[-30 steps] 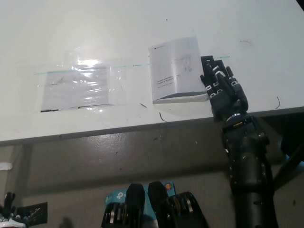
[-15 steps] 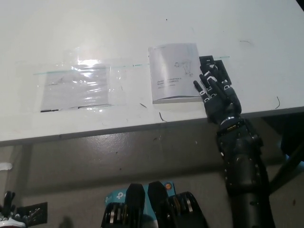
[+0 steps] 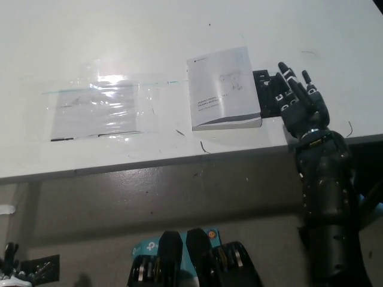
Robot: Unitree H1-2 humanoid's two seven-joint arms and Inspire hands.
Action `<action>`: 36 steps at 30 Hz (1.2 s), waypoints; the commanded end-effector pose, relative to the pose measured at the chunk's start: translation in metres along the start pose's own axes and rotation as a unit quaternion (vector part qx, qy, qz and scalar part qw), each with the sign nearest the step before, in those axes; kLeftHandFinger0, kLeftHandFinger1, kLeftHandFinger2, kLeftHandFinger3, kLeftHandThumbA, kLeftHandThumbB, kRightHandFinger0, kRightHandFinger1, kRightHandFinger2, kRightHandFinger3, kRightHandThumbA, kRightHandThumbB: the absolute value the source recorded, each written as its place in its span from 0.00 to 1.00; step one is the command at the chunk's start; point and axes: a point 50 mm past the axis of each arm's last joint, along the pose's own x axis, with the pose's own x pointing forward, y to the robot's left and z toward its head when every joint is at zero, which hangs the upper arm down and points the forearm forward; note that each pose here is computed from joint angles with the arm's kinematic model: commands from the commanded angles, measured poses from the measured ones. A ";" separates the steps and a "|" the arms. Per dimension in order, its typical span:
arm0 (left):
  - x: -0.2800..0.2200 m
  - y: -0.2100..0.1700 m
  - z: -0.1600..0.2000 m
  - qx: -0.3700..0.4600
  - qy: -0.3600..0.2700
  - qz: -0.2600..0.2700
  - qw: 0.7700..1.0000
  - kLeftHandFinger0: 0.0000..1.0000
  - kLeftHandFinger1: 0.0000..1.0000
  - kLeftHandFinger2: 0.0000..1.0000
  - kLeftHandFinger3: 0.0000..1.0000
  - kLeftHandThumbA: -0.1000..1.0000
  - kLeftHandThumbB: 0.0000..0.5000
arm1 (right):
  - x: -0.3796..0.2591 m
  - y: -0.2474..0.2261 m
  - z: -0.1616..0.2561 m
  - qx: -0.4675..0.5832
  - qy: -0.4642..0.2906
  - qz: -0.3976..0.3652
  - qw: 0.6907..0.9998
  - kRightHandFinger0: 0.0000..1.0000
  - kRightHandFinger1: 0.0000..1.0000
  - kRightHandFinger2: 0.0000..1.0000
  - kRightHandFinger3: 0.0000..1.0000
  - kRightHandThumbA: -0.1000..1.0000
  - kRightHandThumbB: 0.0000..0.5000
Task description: The robot uses its right hand to slide under the cover of the book kept in the middle of the desk and open it
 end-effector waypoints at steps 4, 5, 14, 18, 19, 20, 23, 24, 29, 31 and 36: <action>0.001 -0.007 0.013 -0.006 -0.024 0.001 1.000 1.00 0.98 1.00 1.00 1.00 0.00 | 0.002 0.028 0.012 0.010 -0.029 0.044 0.999 0.61 0.70 0.85 1.00 0.97 0.13; 0.001 -0.008 0.013 -0.003 -0.025 0.002 1.000 1.00 0.96 0.99 1.00 1.00 0.00 | 0.002 0.027 0.010 0.009 -0.027 0.043 0.999 0.61 0.70 0.84 1.00 0.97 0.09; 0.002 -0.011 0.017 -0.012 -0.025 -0.009 1.000 1.00 0.99 0.97 1.00 1.00 0.00 | -0.001 0.017 -0.014 0.008 -0.009 0.038 0.999 0.66 0.76 0.91 1.00 0.98 0.14; 0.002 -0.012 0.017 -0.008 -0.027 -0.007 1.000 1.00 0.98 0.96 1.00 1.00 0.00 | -0.001 0.012 -0.023 0.004 -0.006 0.027 1.000 0.62 0.74 0.87 1.00 0.99 0.12; 0.002 -0.012 0.017 -0.009 -0.027 -0.006 1.000 1.00 0.98 0.95 1.00 1.00 0.00 | 0.000 0.011 -0.024 0.002 -0.005 0.028 1.000 0.63 0.74 0.87 1.00 0.99 0.10; 0.002 -0.011 0.017 -0.009 -0.026 -0.009 1.000 1.00 0.99 0.97 1.00 1.00 0.00 | 0.000 0.010 -0.025 0.001 -0.005 0.028 1.000 0.63 0.74 0.87 1.00 0.99 0.11; 0.000 -0.012 0.017 -0.009 -0.025 -0.013 1.000 1.00 1.00 0.99 1.00 1.00 0.00 | 0.000 0.006 -0.029 0.005 0.000 0.021 1.000 0.68 0.75 0.87 1.00 0.97 0.13; 0.000 -0.012 0.016 -0.010 -0.025 -0.014 1.000 1.00 1.00 0.99 1.00 1.00 0.00 | 0.000 0.007 -0.028 0.004 -0.001 0.022 1.000 0.68 0.75 0.87 1.00 0.97 0.13; 0.001 -0.009 0.018 -0.016 -0.027 -0.006 0.999 1.00 0.99 1.00 1.00 1.00 0.00 | 0.002 -0.001 -0.026 0.001 -0.002 0.015 1.000 0.70 0.73 0.87 1.00 1.00 0.14; 0.000 -0.005 0.016 -0.006 -0.027 -0.009 1.000 1.00 0.98 0.97 1.00 1.00 0.00 | 0.005 -0.004 -0.021 0.003 -0.008 0.010 1.000 0.66 0.73 0.86 1.00 0.99 0.13; 0.003 -0.001 0.014 -0.009 -0.022 -0.004 1.000 1.00 0.99 1.00 1.00 1.00 0.00 | 0.008 -0.007 -0.010 -0.008 -0.019 0.007 1.000 0.71 0.75 0.86 1.00 0.98 0.15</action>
